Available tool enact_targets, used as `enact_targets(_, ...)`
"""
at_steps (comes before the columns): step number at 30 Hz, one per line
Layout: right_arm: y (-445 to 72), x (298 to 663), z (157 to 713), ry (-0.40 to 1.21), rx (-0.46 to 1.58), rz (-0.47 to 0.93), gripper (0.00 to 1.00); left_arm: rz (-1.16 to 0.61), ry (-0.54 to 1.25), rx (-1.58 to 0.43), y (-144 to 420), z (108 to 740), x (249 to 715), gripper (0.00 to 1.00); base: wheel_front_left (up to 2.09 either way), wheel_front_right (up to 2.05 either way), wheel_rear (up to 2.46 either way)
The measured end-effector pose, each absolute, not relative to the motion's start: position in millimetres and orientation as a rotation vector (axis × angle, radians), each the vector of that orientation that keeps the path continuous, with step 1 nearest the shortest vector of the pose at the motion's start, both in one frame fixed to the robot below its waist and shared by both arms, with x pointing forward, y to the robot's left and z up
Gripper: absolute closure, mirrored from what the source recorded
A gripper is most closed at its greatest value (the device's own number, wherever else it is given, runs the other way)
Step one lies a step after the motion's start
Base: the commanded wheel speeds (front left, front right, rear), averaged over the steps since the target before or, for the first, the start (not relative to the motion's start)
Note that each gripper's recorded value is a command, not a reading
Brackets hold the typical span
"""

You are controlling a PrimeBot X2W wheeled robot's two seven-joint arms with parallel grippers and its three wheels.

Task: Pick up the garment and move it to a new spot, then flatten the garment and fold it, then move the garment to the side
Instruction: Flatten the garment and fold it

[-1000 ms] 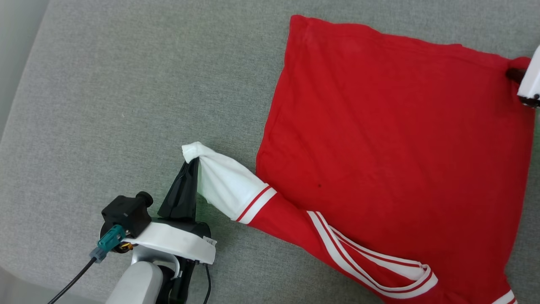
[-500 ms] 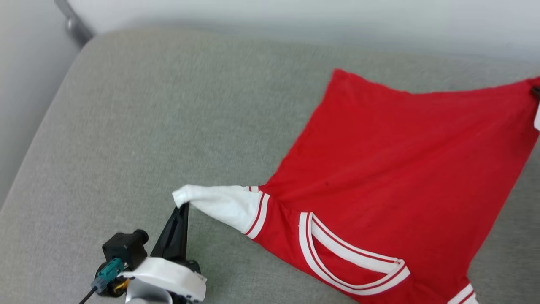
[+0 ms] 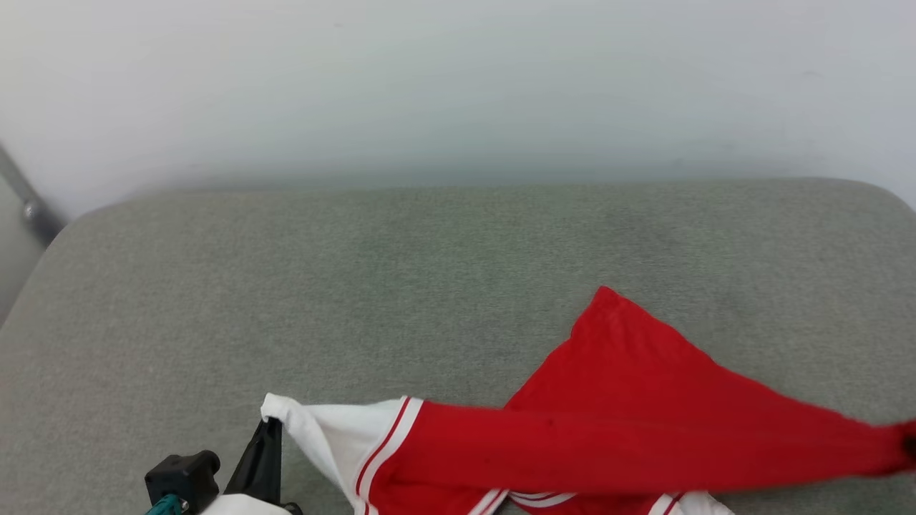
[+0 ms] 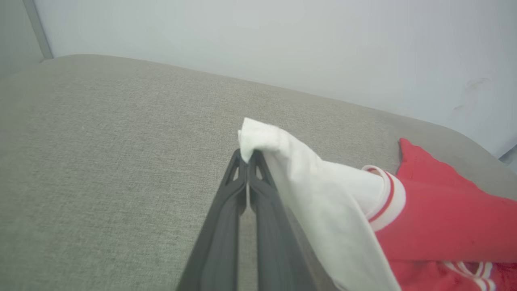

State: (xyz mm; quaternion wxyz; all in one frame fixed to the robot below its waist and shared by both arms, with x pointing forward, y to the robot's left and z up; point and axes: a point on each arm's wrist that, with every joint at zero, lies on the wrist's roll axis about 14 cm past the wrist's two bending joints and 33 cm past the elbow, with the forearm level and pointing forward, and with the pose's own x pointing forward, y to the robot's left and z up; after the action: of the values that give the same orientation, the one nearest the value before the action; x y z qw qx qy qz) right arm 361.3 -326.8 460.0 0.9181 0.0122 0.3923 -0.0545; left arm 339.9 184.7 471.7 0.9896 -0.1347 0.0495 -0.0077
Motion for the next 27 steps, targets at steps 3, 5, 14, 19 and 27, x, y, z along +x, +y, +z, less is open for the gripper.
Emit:
enact_targets(3,-330.2,303.0,423.7,0.898,0.091,-0.148,1.0,-0.046,0.107,-0.251,177.8,472.8,341.4,1.0,0.0,0.0,0.0)
enact_targets(5,-327.3,269.5,402.2,0.953,0.121,-0.164,1.0,-0.065,0.11,-0.244,172.9,474.0,343.1,1.0,0.0,0.0,0.0)
enact_targets(14,-290.7,221.8,362.2,0.96,0.285,-0.163,0.0,-0.109,0.134,-0.218,163.0,473.1,347.8,1.0,0.0,0.0,0.0)
enact_targets(19,-306.2,271.3,408.3,0.664,0.223,-0.18,0.0,-0.113,0.144,-0.216,161.4,471.0,349.8,1.0,0.0,0.0,0.0)
enact_targets(27,-280.8,350.9,457.8,0.426,0.201,-0.079,0.0,-0.13,0.141,-0.218,157.4,473.3,364.3,1.0,0.0,0.0,0.0)
